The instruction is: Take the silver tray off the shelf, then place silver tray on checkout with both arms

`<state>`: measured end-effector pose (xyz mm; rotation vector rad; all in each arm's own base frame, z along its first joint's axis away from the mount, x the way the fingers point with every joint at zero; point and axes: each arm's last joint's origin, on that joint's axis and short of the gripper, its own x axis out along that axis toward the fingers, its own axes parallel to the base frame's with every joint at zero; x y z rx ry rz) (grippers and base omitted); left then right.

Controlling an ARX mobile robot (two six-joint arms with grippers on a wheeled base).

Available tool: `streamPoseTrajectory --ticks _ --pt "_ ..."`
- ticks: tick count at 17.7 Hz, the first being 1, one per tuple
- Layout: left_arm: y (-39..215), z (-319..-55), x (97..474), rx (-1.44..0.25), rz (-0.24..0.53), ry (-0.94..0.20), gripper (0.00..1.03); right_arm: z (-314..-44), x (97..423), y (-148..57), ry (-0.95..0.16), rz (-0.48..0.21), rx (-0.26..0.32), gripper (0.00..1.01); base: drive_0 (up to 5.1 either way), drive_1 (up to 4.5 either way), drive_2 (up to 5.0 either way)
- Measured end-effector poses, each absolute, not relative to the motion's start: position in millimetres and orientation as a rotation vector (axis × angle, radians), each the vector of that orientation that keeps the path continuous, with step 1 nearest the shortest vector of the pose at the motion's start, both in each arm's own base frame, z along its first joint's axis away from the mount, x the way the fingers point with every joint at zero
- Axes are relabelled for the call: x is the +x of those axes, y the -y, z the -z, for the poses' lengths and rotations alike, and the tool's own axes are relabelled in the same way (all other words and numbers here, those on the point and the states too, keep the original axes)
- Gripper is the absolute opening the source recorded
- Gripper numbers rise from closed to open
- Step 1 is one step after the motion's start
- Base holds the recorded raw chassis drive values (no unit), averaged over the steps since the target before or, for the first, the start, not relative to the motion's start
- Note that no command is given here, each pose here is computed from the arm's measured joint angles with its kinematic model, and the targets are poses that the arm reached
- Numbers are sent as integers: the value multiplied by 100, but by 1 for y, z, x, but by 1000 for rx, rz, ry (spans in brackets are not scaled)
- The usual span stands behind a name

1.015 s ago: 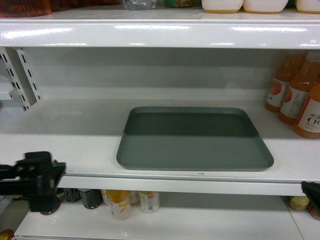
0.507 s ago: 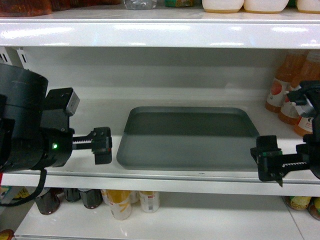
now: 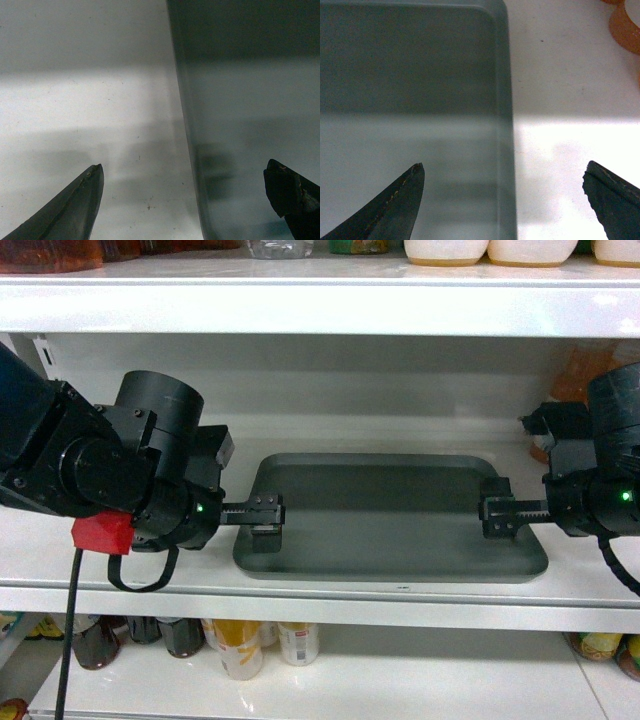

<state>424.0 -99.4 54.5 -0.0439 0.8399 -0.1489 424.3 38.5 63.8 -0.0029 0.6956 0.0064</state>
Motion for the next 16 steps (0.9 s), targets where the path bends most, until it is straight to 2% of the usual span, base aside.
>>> streamPoseTrajectory --ticks 2,7,9,10,13,15,16 --pt "100 -48 430 -27 125 -866 98 -59 437 -33 -738 -7 8 98 0 0 0" --pt "102 -48 439 -40 106 -907 98 -46 452 -38 -802 -26 -5 98 0 0 0" --pt "102 -50 441 -69 98 -929 98 -42 455 -38 -824 -33 -25 82 0 0 0" --pt "101 -50 442 -80 99 -941 95 -43 456 -38 -842 -45 -35 71 0 0 0" --pt "97 -50 445 -85 80 -978 61 -46 460 -41 -903 -72 -78 36 0 0 0" --pt "96 -49 444 -100 83 -994 40 -46 459 -42 -923 -74 -81 15 0 0 0" --pt "97 -49 443 -107 91 -999 26 -47 460 -42 -935 -81 -58 5 0 0 0"
